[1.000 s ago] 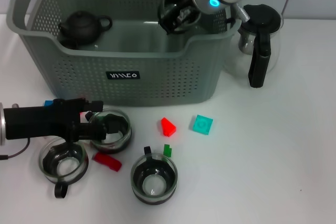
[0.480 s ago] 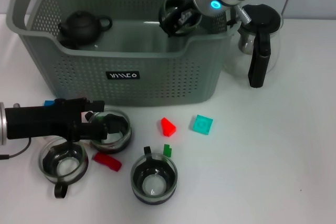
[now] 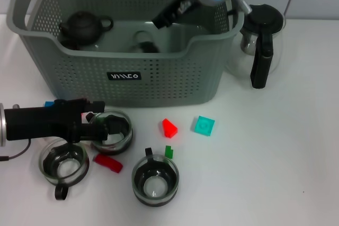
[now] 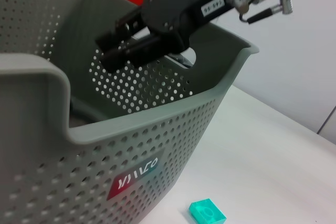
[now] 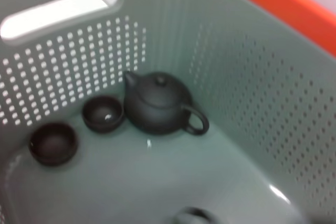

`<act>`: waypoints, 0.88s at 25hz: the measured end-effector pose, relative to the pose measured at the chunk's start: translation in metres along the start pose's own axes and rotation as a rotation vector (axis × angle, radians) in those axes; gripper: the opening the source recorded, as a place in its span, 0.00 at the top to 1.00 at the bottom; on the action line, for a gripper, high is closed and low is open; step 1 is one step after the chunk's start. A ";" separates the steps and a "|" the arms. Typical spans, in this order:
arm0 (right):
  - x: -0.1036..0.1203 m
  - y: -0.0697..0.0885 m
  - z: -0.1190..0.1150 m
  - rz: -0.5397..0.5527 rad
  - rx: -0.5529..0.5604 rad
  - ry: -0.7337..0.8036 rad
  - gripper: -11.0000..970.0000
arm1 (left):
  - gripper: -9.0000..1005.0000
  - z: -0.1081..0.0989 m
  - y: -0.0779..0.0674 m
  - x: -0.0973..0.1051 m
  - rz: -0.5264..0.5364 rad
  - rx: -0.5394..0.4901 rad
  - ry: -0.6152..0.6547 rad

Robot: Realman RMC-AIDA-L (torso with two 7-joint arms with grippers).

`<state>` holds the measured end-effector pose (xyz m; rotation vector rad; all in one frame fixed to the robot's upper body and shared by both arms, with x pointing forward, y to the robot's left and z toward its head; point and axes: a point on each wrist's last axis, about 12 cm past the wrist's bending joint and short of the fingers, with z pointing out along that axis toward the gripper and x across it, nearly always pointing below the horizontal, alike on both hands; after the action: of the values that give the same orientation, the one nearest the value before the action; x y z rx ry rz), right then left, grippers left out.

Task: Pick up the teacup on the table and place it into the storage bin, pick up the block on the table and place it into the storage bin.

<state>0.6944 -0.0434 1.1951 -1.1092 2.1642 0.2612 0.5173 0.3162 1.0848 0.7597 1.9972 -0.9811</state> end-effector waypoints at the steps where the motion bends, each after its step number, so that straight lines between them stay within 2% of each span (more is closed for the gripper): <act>1: -0.004 0.000 -0.004 -0.005 -0.006 -0.008 0.65 | 0.13 0.000 0.000 0.000 0.000 -0.001 0.000; 6: -0.035 -0.006 -0.041 -0.036 -0.056 -0.058 0.40 | 0.13 -0.001 0.001 0.000 0.002 -0.005 -0.001; 8: -0.047 -0.005 -0.064 -0.060 -0.089 -0.069 0.36 | 0.13 -0.001 0.001 -0.001 0.002 -0.006 -0.002; 11: -0.055 -0.003 -0.094 -0.101 -0.149 -0.044 0.30 | 0.13 -0.003 0.002 -0.001 -0.001 -0.016 -0.009; 16: -0.052 0.002 -0.128 -0.168 -0.210 0.015 0.30 | 0.13 -0.008 0.005 -0.002 -0.009 -0.039 -0.027; 22: -0.035 0.015 -0.144 -0.283 -0.330 0.123 0.30 | 0.13 -0.014 0.009 -0.003 -0.014 -0.063 -0.035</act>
<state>0.6274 -0.0772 1.3238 -1.6387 2.0821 0.4416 0.5204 0.3321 1.0903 0.6908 1.9965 -0.9295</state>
